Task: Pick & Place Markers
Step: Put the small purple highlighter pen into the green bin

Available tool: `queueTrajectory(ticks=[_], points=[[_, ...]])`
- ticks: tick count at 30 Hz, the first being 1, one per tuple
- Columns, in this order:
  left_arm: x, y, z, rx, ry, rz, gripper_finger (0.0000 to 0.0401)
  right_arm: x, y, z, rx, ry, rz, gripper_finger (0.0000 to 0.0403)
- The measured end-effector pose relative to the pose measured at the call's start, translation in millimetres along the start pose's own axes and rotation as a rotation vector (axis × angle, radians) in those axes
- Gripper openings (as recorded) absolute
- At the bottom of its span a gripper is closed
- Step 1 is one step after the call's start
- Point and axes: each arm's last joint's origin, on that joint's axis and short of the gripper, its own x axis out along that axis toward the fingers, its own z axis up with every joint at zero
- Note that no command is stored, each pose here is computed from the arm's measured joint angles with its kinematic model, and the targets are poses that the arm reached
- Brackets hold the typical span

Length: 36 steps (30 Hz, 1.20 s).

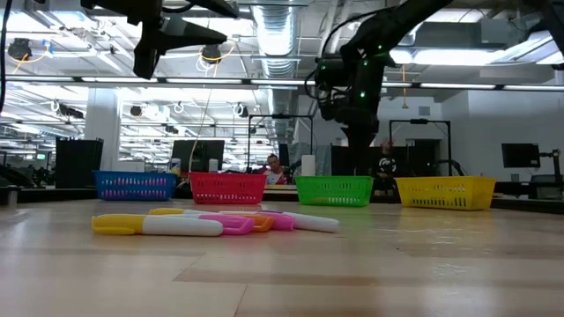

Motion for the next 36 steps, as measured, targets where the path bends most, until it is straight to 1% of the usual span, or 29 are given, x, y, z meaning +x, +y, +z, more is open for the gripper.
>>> queueTrajectory(ticks=[3,8,13,15,17,19,21,26,27,29,34,36], points=[[0,1,-3,0.024,0.043,-0.014,0.0144,-22,4,-2,0.022,-0.064,-0.008,0.0081],[0,2,-6,0.047,0.090,-0.033,0.0144,-80,21,-7,0.071,-0.282,-0.011,0.0075],[0,3,-7,0.069,0.114,-0.044,0.0144,-135,52,-24,0.069,-0.494,0.013,0.0075],[0,2,-8,0.098,0.136,-0.065,0.0144,-149,67,-34,0.058,-0.567,0.005,0.0075],[-1,1,-10,0.120,0.164,-0.093,0.0144,-155,84,-45,0.047,-0.620,0.008,0.0075],[-3,0,-11,0.129,0.187,-0.115,0.0144,-153,102,-56,0.037,-0.657,0.040,0.0075],[-5,-1,-13,0.130,0.202,-0.135,0.0144,-146,121,-67,0.031,-0.663,0.087,0.0075],[-12,-6,-17,0.137,0.221,-0.166,0.0144,-112,169,-88,-0.002,-0.648,0.216,0.0075],[-13,-7,-18,0.138,0.224,-0.171,0.0144,-105,181,-91,-0.011,-0.652,0.227,0.0075],[-16,-8,-19,0.139,0.231,-0.182,0.0144,-91,203,-96,-0.017,-0.677,0.239,0.0075],[-20,-11,-22,0.139,0.242,-0.199,0.0144,-59,252,-105,-0.034,-0.687,0.191,0.0075],[-21,-12,-22,0.138,0.245,-0.205,0.0144,-46,271,-106,-0.044,-0.706,0.203,0.0075]])
